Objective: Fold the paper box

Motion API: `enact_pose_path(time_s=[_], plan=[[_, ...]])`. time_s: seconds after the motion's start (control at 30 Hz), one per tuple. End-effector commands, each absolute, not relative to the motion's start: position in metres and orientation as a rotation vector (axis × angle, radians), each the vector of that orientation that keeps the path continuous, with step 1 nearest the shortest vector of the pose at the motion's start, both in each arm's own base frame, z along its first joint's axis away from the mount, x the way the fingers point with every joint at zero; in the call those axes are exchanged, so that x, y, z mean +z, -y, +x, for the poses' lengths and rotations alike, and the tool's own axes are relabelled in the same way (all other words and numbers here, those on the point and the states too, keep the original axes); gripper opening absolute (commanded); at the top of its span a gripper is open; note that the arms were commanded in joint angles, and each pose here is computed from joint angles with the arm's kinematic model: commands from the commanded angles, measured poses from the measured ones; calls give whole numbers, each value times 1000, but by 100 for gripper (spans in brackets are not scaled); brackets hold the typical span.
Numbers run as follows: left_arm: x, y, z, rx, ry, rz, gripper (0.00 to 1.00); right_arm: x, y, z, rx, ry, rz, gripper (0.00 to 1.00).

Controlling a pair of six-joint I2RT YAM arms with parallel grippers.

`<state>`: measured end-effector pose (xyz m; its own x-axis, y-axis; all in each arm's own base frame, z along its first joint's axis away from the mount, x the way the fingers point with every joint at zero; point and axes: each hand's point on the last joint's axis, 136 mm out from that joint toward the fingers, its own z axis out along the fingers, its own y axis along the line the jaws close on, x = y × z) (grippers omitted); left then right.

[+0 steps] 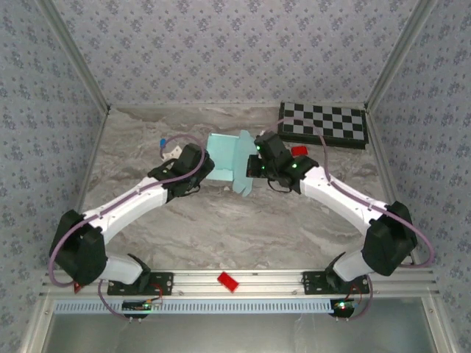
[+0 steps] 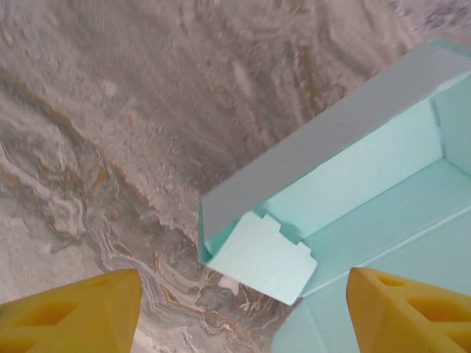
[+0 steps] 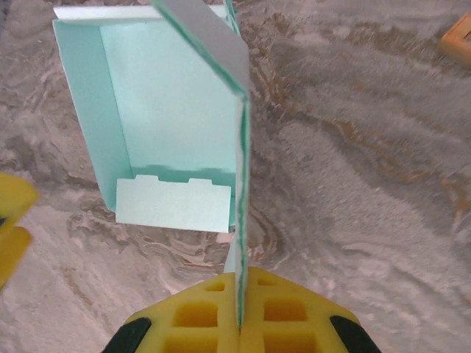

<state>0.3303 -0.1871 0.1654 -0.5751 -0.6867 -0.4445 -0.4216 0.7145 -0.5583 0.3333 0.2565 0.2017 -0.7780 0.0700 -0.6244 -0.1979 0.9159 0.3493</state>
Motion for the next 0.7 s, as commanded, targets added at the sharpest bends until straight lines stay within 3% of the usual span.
enact_pose_path(time_s=[0.0,0.4,0.67], plan=[[173,173,327,-414,-2248,-691,73,205,-243,324,399,-2469,-351,4],[201,169,317,-321,-2348,-152,74,228,-207,317,227,-2553,-964,3],[207,154,311,-286,-2337,-75,75,223,-187,318,-2,-2564,-1284,3]])
